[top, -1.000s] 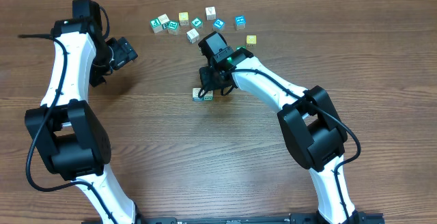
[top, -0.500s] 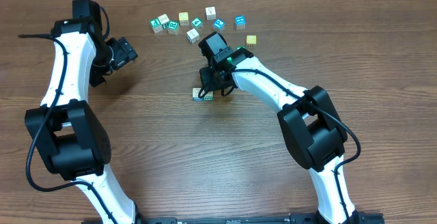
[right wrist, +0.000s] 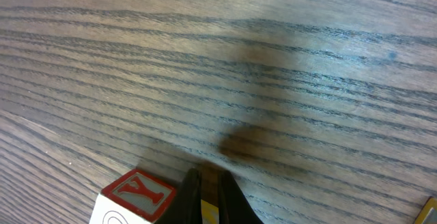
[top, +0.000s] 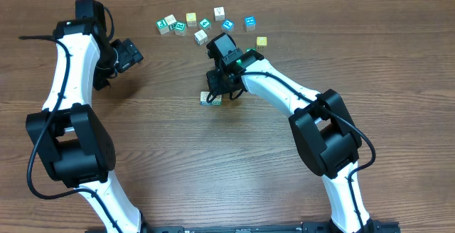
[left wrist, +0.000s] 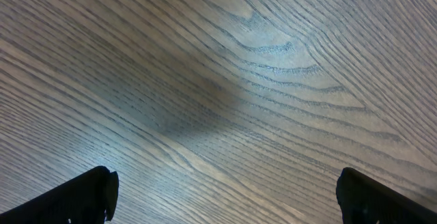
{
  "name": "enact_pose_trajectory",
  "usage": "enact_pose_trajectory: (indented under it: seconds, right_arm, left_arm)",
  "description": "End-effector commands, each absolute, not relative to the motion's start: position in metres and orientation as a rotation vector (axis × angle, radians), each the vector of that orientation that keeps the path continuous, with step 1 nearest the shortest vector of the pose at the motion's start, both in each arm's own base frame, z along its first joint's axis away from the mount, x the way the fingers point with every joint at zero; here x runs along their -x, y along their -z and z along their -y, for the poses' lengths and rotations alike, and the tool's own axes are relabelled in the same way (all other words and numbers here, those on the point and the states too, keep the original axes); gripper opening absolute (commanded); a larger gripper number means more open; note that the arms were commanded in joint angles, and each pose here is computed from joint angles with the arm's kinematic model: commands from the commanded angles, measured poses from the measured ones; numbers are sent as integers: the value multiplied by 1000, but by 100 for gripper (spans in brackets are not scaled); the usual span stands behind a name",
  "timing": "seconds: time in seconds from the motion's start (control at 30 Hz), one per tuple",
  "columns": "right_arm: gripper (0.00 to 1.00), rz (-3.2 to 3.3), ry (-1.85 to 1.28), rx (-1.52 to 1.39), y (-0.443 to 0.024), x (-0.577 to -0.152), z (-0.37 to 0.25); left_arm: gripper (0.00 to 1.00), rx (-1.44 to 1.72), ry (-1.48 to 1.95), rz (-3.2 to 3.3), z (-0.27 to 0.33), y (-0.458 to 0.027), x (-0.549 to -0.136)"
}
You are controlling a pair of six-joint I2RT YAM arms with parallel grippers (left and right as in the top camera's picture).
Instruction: Form a horizontal line
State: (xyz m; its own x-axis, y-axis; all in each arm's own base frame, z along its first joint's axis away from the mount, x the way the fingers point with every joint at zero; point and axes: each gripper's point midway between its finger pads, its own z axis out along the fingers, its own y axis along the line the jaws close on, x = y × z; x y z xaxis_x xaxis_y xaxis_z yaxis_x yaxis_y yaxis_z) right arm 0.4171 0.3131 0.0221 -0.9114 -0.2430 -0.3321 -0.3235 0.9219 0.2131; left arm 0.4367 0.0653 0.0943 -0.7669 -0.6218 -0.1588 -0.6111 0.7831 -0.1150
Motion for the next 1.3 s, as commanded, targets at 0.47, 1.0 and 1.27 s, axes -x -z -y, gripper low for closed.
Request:
enact_pose_trajectory:
  seconds: [0.47,1.0,1.27]
  right_arm:
    - [6,-2717,-341,413,-28,-431,-314]
    - [65,-2588,-236,252,-167,-481,-281]
    - [89,-2849,-90,52,-114,-455,-217]
  left_arm:
    - [100,955,78,-2772,-67,-100,-441]
    - [100,955,78,-2772,-67,-100,-441]
    - [100,955,78,-2772,-67,-100,-441]
